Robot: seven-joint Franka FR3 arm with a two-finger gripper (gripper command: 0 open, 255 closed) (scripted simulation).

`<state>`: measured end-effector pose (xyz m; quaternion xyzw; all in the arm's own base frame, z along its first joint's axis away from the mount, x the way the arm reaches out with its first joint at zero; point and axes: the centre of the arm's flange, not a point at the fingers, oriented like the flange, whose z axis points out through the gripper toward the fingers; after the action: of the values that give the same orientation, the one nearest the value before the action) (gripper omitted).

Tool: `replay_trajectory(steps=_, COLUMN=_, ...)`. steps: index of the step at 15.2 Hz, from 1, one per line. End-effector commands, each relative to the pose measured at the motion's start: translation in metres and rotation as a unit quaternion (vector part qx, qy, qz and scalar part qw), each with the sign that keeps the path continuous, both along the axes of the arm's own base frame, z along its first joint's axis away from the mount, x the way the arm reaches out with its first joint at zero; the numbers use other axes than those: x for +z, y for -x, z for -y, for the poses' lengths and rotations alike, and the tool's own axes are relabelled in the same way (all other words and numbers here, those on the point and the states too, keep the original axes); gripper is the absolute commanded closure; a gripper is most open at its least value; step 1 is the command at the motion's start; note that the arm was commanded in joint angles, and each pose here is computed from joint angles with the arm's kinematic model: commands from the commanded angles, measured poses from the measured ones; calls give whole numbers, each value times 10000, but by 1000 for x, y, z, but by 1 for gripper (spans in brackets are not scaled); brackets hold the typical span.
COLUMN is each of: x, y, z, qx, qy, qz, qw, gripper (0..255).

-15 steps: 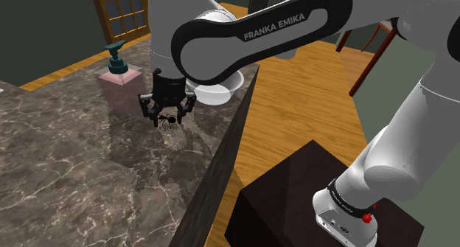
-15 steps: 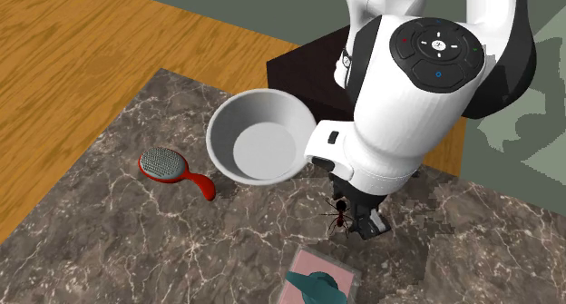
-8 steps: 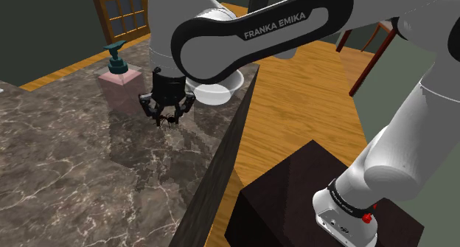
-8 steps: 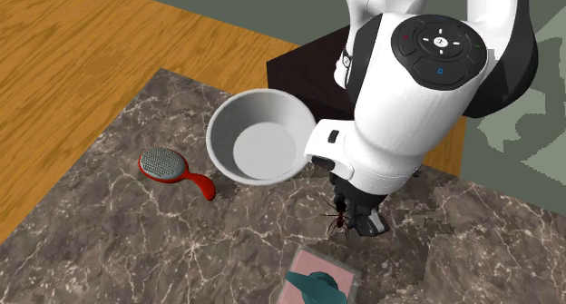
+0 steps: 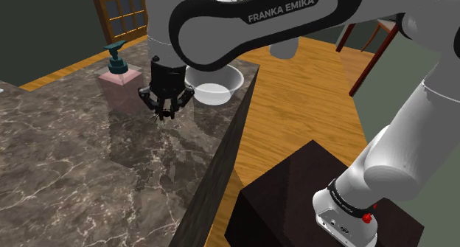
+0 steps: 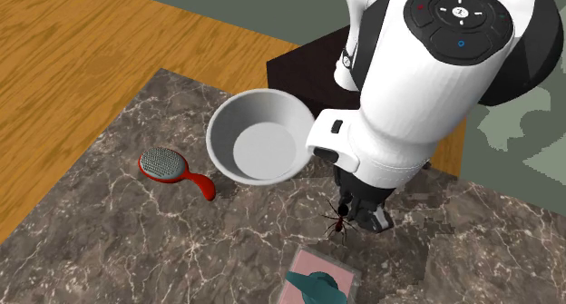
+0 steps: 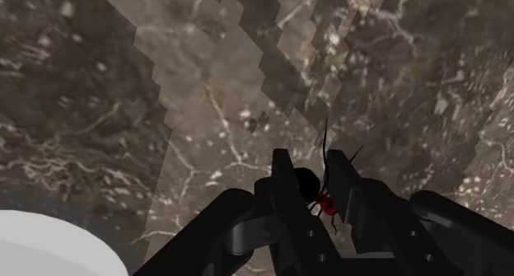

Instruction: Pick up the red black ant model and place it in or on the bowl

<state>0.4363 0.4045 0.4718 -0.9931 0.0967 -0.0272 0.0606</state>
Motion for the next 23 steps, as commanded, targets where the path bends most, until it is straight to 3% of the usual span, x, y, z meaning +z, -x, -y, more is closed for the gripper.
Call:
replay_trajectory(steps=1, x=10, y=0, z=0, qx=0, qy=2, qz=-5, qw=10000, gripper=255)
replay_trajectory(steps=23, x=125, y=0, z=0, qx=0, qy=2, qz=-5, qw=10000, gripper=255)
